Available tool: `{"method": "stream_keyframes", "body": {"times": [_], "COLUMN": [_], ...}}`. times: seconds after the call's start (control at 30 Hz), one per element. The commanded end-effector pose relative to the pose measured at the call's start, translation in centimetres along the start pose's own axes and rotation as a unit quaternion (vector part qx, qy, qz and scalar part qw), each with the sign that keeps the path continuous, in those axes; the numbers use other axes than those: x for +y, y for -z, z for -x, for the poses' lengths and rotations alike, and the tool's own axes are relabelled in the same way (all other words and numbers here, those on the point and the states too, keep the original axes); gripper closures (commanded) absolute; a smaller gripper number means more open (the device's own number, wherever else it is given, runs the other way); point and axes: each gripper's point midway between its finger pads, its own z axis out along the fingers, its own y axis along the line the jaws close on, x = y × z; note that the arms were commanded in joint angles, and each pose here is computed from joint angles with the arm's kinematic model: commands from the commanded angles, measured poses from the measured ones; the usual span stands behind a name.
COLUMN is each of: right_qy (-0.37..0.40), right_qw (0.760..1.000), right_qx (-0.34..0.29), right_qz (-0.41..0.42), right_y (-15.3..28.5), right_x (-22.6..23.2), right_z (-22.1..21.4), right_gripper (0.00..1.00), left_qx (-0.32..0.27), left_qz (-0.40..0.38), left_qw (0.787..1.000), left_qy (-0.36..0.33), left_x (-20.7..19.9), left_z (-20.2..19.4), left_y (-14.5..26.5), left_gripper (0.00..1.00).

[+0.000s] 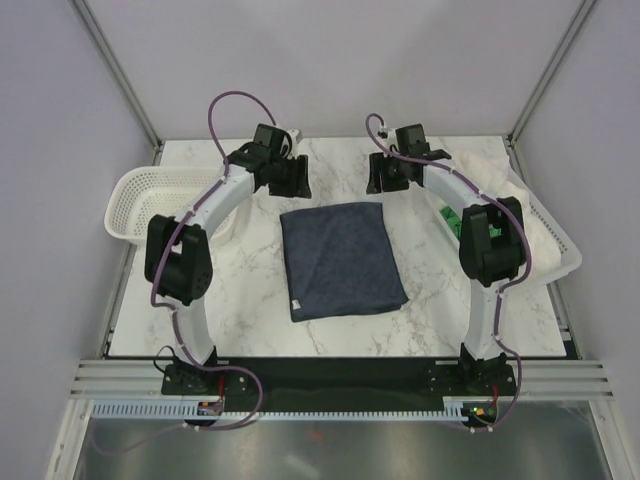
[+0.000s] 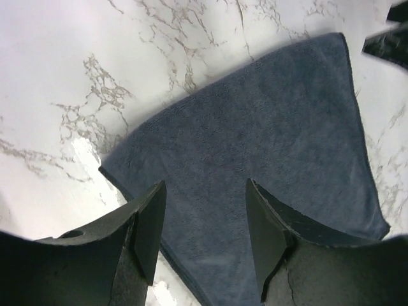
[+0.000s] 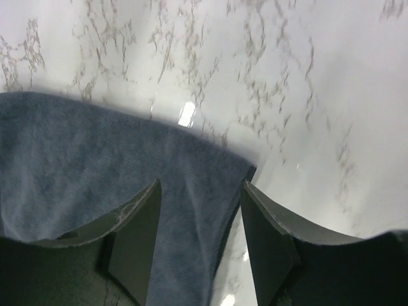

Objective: Fold and stack the towels
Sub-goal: Fold the towel

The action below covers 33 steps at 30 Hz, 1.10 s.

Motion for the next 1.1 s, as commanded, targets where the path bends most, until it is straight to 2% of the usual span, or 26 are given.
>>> {"method": "stream_keyframes", "body": {"times": [0.0,0.03,0.13,0.4,0.63,0.8,1.07], "right_qy": [0.083,0.079,0.096,0.074,0.090,0.084,0.088], "right_qw": [0.993,0.992,0.989,0.986,0.974,0.967,0.968], "right_qx": [-0.002,0.037,0.063,0.066,0.101,0.108,0.127], "right_qz": [0.080,0.086,0.095,0.134,0.183,0.213,0.200], "right_y": [-0.1,-1.6,-3.2,-4.6,-5.5,-6.2,-6.7], "right_x": [0.4,-0.2,-1.1,-4.0,-3.5,-2.8,-3.8], "right_z": [3.0,0.9,-0.7,-1.1,-3.9,-4.4,-5.6], "right_gripper": [0.39,0.39,0.38,0.38,0.41,0.41,0.45], "left_qx": [0.002,0.007,0.022,0.062,0.073,0.080,0.099], "left_qz": [-0.051,-0.054,-0.069,-0.080,-0.092,-0.093,-0.082], "left_qw": [0.996,0.996,0.995,0.992,0.990,0.990,0.989], "left_qy": [-0.073,-0.072,-0.071,-0.071,-0.072,-0.065,-0.066], "left_x": [0.0,0.3,1.4,4.4,5.7,7.0,8.0], "left_z": [1.6,1.5,0.8,-1.3,-2.0,-2.5,-3.6], "left_y": [-0.2,-0.5,-1.7,-4.9,-5.0,-5.0,-6.3], "left_gripper": [0.40,0.39,0.38,0.38,0.39,0.38,0.38]}}
